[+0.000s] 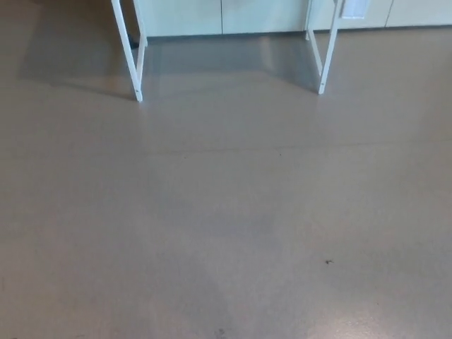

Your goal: The robot walks towards a desk on which an air pump is kept in the middle. It lifts it up and holds it with its left hand and uses its right hand to compress it by pushing its handle inwards.

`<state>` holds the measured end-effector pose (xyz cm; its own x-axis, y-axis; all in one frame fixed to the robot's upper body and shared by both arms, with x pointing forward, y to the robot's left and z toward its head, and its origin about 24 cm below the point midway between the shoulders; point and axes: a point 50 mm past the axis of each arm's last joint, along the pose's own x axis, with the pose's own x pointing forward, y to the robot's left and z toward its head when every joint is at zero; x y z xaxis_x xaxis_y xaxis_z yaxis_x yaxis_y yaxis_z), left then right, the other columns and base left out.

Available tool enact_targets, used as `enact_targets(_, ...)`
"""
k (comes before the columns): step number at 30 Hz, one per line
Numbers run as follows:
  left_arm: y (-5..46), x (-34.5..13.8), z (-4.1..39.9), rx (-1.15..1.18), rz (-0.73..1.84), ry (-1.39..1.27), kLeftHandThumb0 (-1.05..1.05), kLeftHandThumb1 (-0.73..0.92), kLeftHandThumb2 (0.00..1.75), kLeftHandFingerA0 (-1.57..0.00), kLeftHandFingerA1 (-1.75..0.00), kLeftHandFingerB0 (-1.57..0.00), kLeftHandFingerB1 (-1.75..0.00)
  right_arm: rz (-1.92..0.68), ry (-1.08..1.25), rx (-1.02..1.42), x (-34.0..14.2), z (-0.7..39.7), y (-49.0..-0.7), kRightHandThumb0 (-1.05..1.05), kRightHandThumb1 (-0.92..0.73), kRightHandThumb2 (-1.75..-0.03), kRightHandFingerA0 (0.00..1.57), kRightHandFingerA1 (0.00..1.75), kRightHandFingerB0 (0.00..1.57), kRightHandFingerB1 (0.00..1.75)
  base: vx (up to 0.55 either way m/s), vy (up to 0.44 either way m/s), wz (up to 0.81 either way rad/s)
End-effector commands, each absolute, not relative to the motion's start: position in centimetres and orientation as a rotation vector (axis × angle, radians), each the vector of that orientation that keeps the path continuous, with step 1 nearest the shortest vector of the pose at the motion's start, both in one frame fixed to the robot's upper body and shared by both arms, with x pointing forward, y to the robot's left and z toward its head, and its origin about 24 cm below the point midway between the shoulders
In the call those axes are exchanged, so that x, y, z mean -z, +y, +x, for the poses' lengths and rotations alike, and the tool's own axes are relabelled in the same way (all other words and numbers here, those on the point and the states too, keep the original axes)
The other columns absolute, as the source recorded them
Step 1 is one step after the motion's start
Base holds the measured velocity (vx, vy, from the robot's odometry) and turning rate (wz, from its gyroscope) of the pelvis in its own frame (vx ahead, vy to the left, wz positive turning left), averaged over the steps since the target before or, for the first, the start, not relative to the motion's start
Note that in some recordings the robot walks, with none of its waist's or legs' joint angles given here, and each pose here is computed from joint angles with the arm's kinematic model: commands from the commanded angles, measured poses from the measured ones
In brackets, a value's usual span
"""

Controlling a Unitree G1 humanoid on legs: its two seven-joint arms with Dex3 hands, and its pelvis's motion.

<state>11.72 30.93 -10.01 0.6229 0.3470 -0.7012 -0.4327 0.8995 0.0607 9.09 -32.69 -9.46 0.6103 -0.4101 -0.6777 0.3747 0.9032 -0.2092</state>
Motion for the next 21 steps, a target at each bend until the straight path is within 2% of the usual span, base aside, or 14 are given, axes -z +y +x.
enact_targets(1,32.15,8.87,11.71,-0.524,-0.329,0.671,0.09,0.80,0.63,-0.32,-0.43,-0.37,-0.38,0.134,0.617,0.525,8.11,9.08,-33.41,-0.13,-0.66,-0.59,0.48,0.52,0.46,0.45,0.06,0.182,-0.14)
enact_targets(6,32.19,8.82,11.60,-0.520,-0.336,0.669,0.07,0.81,0.63,-0.31,-0.42,-0.35,-0.38,0.147,0.592,0.504,8.04,8.89,-33.30,-0.13,-0.66,-0.59,0.43,0.51,0.45,0.45,0.17,0.340,-0.32)
enact_targets(8,32.18,8.78,11.54,-0.509,-0.343,0.665,0.09,0.82,0.65,-0.30,-0.43,-0.33,-0.38,0.152,0.603,0.515,8.15,8.89,-33.39,-0.17,-0.64,-0.64,0.44,0.53,0.43,0.46,0.25,0.282,-0.08)
enact_targets(10,32.13,8.79,11.64,-0.510,-0.345,0.665,0.06,0.82,0.63,-0.30,-0.42,-0.34,-0.37,0.161,0.601,0.527,8.16,8.87,-33.50,-0.14,-0.66,-0.59,0.50,0.51,0.46,0.44,0.22,0.128,0.07)
enact_targets(18,32.13,8.68,11.31,-0.504,-0.345,0.675,0.08,0.84,0.64,-0.29,-0.41,-0.33,-0.37,0.161,0.610,0.518,8.17,8.53,-33.36,-0.18,-0.67,-0.59,0.51,0.50,0.44,0.44,0.25,-0.034,0.11)
enact_targets(21,32.03,8.82,11.15,-0.509,-0.346,0.690,0.07,0.82,0.64,-0.31,-0.41,-0.33,-0.36,0.170,0.621,0.538,8.62,8.09,-33.75,-0.25,-0.58,-0.57,0.58,0.52,0.45,0.44,0.28,-0.202,0.18)
